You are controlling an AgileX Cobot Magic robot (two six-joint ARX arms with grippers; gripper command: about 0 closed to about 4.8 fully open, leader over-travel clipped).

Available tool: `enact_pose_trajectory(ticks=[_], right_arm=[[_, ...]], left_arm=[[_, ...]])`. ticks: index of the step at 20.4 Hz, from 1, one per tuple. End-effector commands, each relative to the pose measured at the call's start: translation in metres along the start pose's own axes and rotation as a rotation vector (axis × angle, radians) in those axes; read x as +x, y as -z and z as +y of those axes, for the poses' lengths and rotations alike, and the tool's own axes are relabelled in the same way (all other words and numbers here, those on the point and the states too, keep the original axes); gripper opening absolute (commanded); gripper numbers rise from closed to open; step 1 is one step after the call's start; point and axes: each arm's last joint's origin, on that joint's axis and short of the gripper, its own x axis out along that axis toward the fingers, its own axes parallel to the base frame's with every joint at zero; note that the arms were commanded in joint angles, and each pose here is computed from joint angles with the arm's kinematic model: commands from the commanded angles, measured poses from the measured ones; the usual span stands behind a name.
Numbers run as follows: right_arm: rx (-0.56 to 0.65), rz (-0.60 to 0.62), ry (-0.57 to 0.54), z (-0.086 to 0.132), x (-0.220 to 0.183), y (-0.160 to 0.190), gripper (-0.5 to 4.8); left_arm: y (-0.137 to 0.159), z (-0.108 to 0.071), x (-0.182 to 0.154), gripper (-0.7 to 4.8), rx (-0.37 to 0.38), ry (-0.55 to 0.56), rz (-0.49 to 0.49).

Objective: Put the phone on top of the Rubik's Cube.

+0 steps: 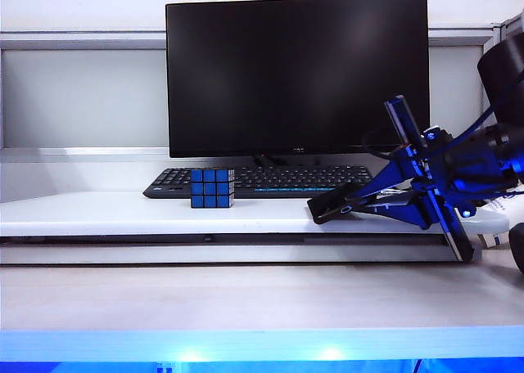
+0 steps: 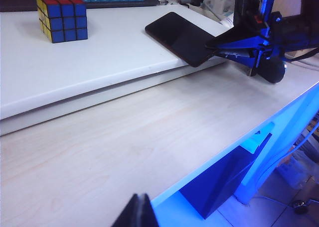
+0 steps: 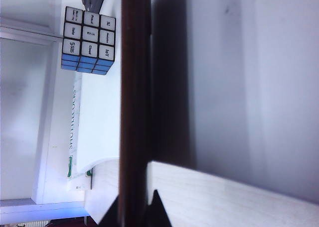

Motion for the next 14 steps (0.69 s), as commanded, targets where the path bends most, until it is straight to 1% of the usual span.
enact_pose_trajectory(ticks=[1,3,4,8,12,14], right_arm=[[-0.032,-0.026,-0.08,0.01,-0.001,-0.004,-0.08],[-0.041,-0.037,-0.125,0.015,-0.001,-0.007,-0.08],[-0.031,-0.041,-0.14,0.017,0.0,-0.009,-0.08],[-0.051,-0.037,-0.191,0.031,0.006,-0.018,-0.08],[-0.072,-0.044,-0.248,0.049,0.014,-0.027,-0.08],[-0.098,-0.043,-0.286,0.064,0.021,-0.031,-0.08]], left_arm=[[0.003,0.0,0.0,-0.06,-0.019,0.005,0.021],[0.003,0.0,0.0,-0.05,-0.019,0.005,0.021],[0.003,0.0,0.0,-0.06,-0.019,0.005,0.021],[0.003,0.0,0.0,-0.05,-0.019,0.006,0.021],[0.003,0.0,0.0,-0.06,-0.019,0.006,0.021],[0.003,0.0,0.0,-0.05,-0.019,0.005,0.021]])
